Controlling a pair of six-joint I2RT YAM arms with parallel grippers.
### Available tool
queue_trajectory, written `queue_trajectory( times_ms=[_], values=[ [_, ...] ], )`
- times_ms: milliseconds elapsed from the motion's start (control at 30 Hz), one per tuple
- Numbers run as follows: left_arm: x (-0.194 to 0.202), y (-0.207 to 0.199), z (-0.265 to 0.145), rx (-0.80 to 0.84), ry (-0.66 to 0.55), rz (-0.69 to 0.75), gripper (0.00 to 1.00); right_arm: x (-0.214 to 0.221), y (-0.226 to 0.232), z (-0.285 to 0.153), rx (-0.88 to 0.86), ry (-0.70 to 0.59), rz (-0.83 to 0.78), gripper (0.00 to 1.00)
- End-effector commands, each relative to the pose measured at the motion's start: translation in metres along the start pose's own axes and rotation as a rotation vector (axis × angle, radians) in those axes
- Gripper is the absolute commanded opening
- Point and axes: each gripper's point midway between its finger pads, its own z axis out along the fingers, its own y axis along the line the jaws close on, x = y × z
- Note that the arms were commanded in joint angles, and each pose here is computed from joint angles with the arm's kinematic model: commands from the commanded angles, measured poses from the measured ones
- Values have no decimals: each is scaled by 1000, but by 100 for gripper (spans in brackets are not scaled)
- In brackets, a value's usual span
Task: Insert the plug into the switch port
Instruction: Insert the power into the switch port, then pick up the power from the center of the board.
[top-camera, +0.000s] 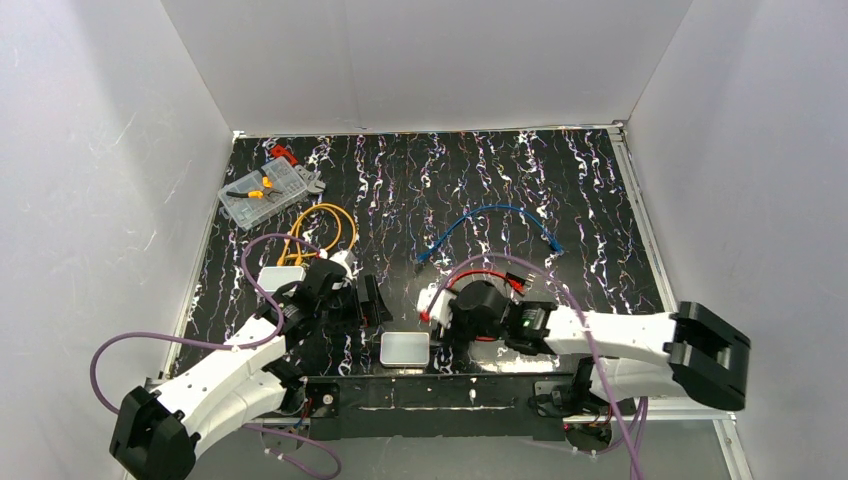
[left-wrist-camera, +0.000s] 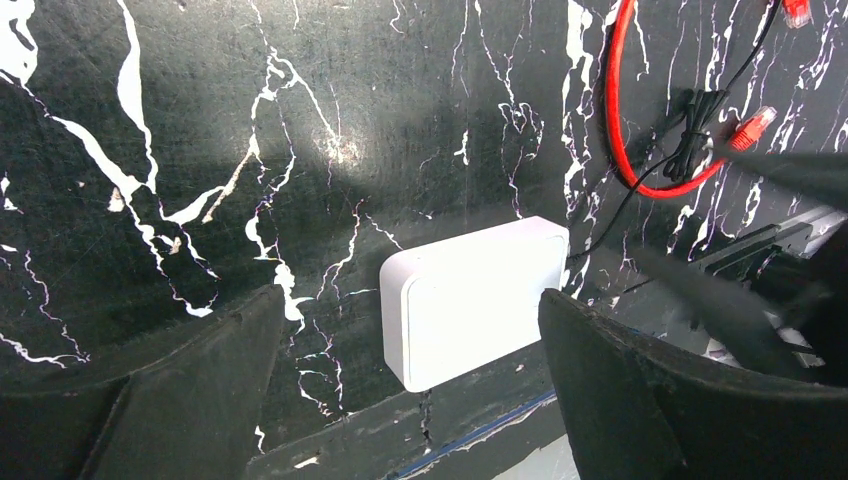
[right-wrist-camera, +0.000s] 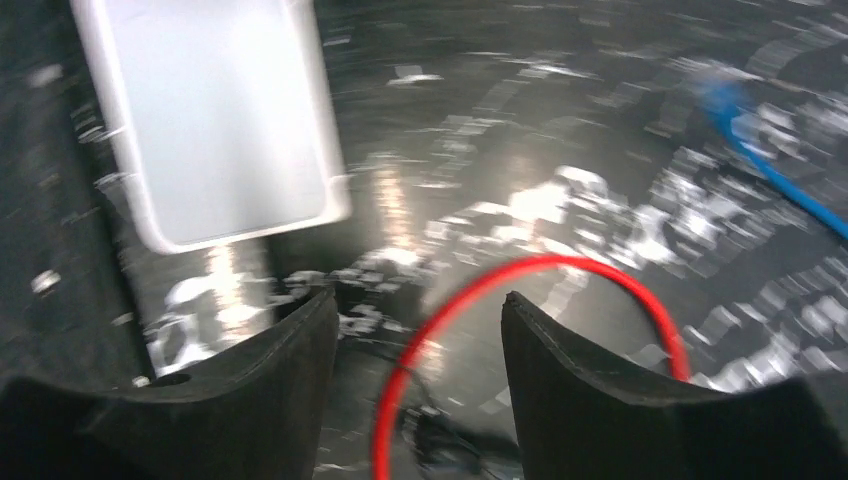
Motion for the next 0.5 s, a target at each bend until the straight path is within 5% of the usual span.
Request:
queue_trajectory(
  times_ms=[0, 200, 467],
  values=[
    [5, 5, -2, -10, 6, 18, 98, -33, -88, -54, 425, -64, 251, 68],
    [3, 4, -2, -4, 0, 33, 98, -2, -141, -102, 760, 1, 606, 78],
    [2, 0, -1, 13, 4, 47, 98, 44, -150, -109, 815, 155, 959, 72]
  ],
)
